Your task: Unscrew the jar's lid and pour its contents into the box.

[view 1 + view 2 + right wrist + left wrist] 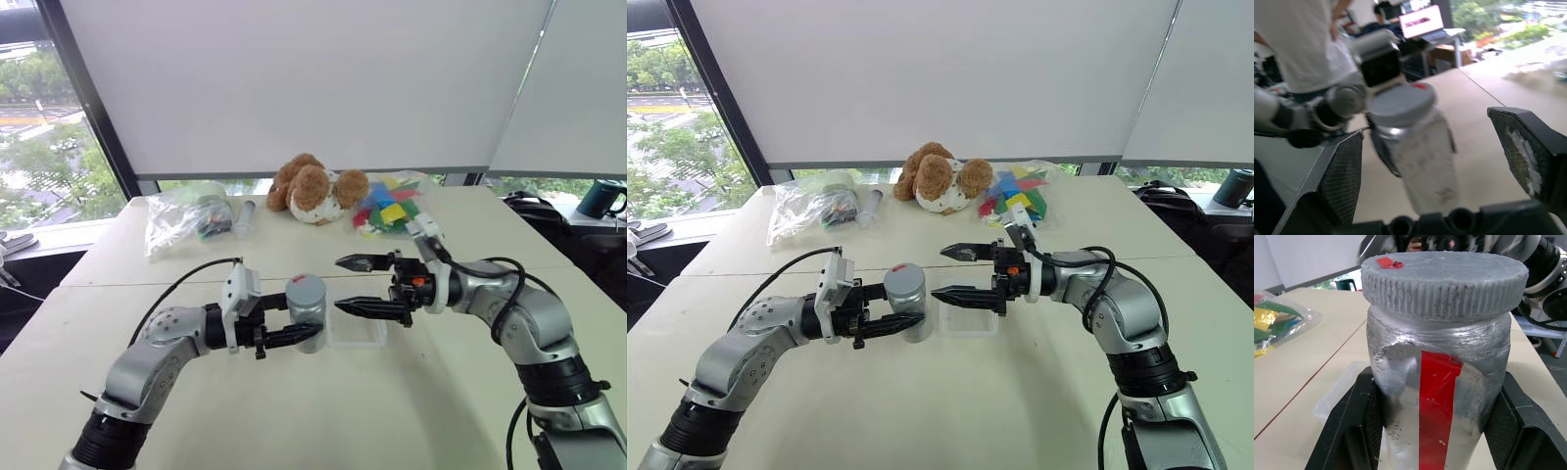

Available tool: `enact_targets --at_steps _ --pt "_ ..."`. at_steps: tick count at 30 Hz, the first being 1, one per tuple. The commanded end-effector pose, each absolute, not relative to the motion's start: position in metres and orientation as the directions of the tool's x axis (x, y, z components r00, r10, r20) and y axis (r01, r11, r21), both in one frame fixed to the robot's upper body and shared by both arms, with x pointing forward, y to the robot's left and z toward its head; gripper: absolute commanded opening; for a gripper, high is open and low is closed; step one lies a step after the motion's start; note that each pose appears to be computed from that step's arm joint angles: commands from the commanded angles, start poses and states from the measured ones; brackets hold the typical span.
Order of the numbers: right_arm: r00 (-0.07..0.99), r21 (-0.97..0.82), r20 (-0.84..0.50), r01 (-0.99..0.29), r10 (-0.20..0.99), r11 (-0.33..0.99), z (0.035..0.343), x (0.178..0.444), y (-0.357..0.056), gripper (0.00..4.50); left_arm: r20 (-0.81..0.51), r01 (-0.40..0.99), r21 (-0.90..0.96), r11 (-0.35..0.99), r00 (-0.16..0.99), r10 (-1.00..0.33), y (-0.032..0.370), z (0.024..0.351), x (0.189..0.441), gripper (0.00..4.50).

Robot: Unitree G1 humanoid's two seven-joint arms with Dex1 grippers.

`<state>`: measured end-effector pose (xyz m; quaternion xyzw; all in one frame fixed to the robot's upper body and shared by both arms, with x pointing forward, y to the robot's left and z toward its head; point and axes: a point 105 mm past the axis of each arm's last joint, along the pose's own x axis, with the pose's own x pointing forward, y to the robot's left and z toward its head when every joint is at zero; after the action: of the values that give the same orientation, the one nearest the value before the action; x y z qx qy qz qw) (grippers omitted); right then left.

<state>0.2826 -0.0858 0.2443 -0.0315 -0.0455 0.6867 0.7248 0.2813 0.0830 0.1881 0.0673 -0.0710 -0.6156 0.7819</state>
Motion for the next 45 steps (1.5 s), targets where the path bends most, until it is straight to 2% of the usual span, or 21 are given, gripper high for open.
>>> enact_targets --at_steps 1,4,9,22,35,45 --pt "-0.018 -0.179 0.067 -0.984 0.998 -0.006 0.265 0.266 -0.077 4.43 0.058 0.942 0.244 0.231 0.224 -0.973 0.085 0.199 0.277 2.06" --pt "-0.022 -0.203 0.039 -0.979 0.999 -0.014 0.267 0.266 -0.06 4.43 0.058 0.943 0.241 0.227 0.22 -0.974 0.084 0.198 0.276 2.06" --pt "0.03 -0.235 0.0 -0.972 1.0 0.029 0.267 0.278 -0.039 4.43 0.058 0.944 0.247 0.219 0.211 -0.976 0.083 0.198 0.277 2.06" --pt "0.015 -0.228 -0.045 -0.974 0.999 0.005 0.264 0.288 -0.015 4.43 0.059 0.945 0.257 0.205 0.196 -0.979 0.078 0.197 0.276 2.06" --pt "0.067 -0.207 -0.048 -0.977 0.997 0.055 0.26 0.3 -0.029 4.43 0.049 0.944 0.258 0.205 0.199 -0.979 0.078 0.194 0.274 2.06" --pt "0.059 -0.169 -0.079 -0.985 0.995 0.045 0.252 0.295 -0.046 4.43 0.053 0.941 0.261 0.217 0.21 -0.976 0.08 0.194 0.276 2.06"
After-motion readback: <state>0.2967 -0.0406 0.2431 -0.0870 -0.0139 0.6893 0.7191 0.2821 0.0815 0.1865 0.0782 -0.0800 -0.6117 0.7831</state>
